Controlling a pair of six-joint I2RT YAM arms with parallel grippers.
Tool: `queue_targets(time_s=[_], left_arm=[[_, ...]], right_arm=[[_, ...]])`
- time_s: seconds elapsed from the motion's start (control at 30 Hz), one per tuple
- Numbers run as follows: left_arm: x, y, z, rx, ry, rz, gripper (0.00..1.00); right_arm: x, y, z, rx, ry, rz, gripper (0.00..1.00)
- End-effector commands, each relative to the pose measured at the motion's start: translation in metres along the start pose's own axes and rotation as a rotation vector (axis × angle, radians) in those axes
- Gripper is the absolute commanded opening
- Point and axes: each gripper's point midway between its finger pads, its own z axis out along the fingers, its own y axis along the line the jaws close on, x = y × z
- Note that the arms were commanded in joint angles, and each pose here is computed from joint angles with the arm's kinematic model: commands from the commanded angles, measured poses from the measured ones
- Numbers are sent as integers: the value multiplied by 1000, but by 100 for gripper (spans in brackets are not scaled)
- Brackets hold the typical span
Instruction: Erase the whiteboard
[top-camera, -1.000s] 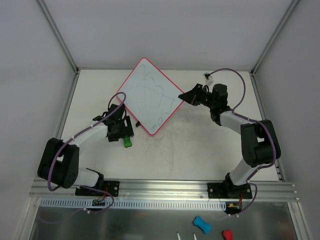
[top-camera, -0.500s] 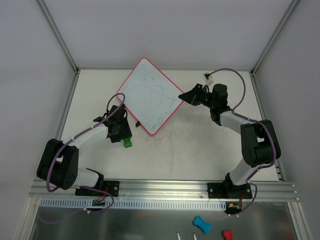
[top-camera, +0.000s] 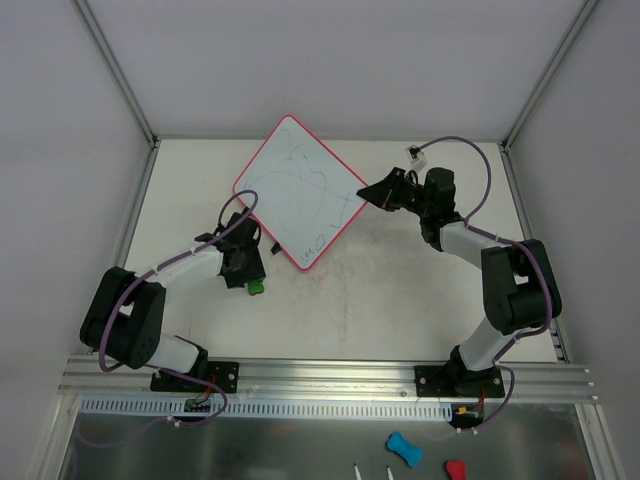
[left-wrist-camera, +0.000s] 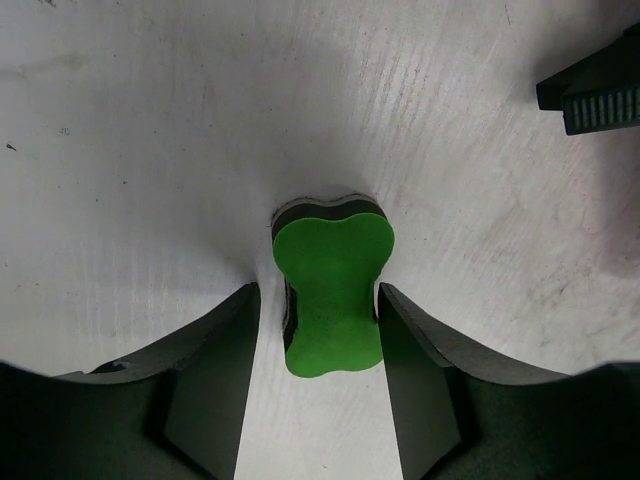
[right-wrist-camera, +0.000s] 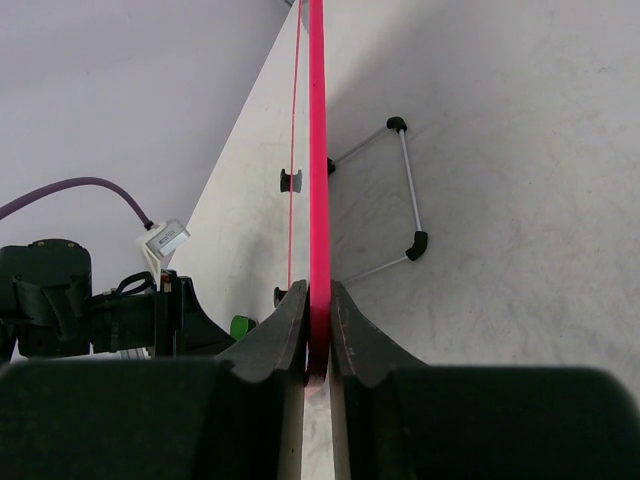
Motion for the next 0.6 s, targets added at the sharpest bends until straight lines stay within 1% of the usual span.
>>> queue_targets(time_s=[0.0,0.1,0.17,0.2,0.27,0.33,0.43,0.57], left_arm=[[-9,-6,-3,-8,-21,-6,50],[-10,-7,-4,-6,-28,-2,50],[-11,-8,-4,-5,-28,0,42],[-10,-8,-4,-5,-27,3,39],[-10,-8,-4,-7,-26,7,29],[-10,-8,-4,-8,-27,10,27],[-10,-7,-4,-11,-31,8,21],[-13,-6,-7,-12,-52,10,18]], right_arm=[[-12,2,2,-7,-27,-78,0],[-11,2,3,-8,-24,-74,0],[-11,2,3,-8,-24,-76,0],[-11,2,3,-8,-24,-74,0],[-11,2,3,-9,-22,-73,0],[-11,2,3,-9,-23,-75,0],[-11,2,3,-9,-23,-75,0],[-10,1,3,-8,-20,-73,0]])
